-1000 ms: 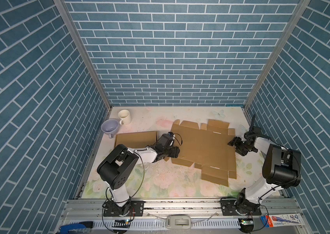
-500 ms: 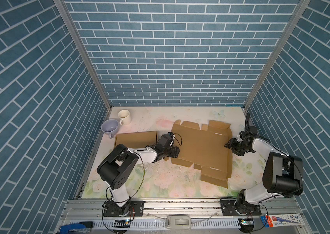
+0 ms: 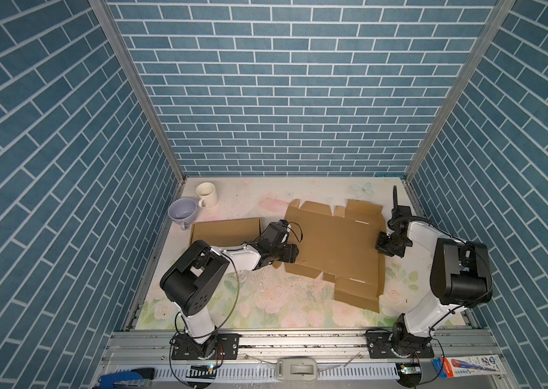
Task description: Fold the paper box
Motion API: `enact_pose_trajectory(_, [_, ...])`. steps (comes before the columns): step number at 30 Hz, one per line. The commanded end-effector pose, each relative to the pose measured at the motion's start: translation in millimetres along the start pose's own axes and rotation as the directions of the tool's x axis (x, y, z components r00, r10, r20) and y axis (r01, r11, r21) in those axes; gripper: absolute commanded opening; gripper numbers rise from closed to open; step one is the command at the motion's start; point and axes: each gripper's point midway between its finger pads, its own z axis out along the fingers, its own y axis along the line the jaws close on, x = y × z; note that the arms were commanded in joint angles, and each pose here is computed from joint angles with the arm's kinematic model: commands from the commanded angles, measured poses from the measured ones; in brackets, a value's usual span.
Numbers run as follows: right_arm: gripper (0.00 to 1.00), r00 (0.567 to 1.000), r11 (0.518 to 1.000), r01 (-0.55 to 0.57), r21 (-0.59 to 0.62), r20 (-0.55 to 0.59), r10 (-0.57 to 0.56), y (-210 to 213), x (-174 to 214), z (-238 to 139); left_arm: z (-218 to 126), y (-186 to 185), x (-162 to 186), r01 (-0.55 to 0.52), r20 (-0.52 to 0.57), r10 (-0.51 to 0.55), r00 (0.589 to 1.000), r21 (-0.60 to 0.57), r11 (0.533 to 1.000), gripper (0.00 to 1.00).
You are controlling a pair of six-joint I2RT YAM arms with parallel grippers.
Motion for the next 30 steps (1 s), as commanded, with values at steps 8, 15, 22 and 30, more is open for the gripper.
enact_pose_trajectory(8, [0.00,0.822,0.727,0.532,0.434,-0.060,-0.566,33.6,-43.0,-67.6,-126.5,-56.2,-53.3,-0.192,0.056,0.186,0.981,0.118,0.974,0.78])
enact_pose_trajectory(15, [0.00,0.559,0.391,0.694,0.605,-0.111,-0.821,72.4,-86.9,-116.7,-172.4,-36.0,-87.3,-0.157,0.173,0.147,0.974,0.045,0.987,0.78])
enact_pose_trajectory(22, [0.00,0.204,0.119,0.739,0.663,-0.053,-0.977,154.9,-104.6,-145.6,-184.3,-15.2,-93.8,-0.090,0.236,0.092,0.967,-0.021,0.996,0.78])
enact_pose_trajectory(30, [0.00,-0.191,-0.141,0.560,0.816,-0.038,-0.981,230.8,-88.9,-157.0,-208.9,30.2,-115.7,0.081,0.381,-0.058,0.923,-0.045,0.996,0.78])
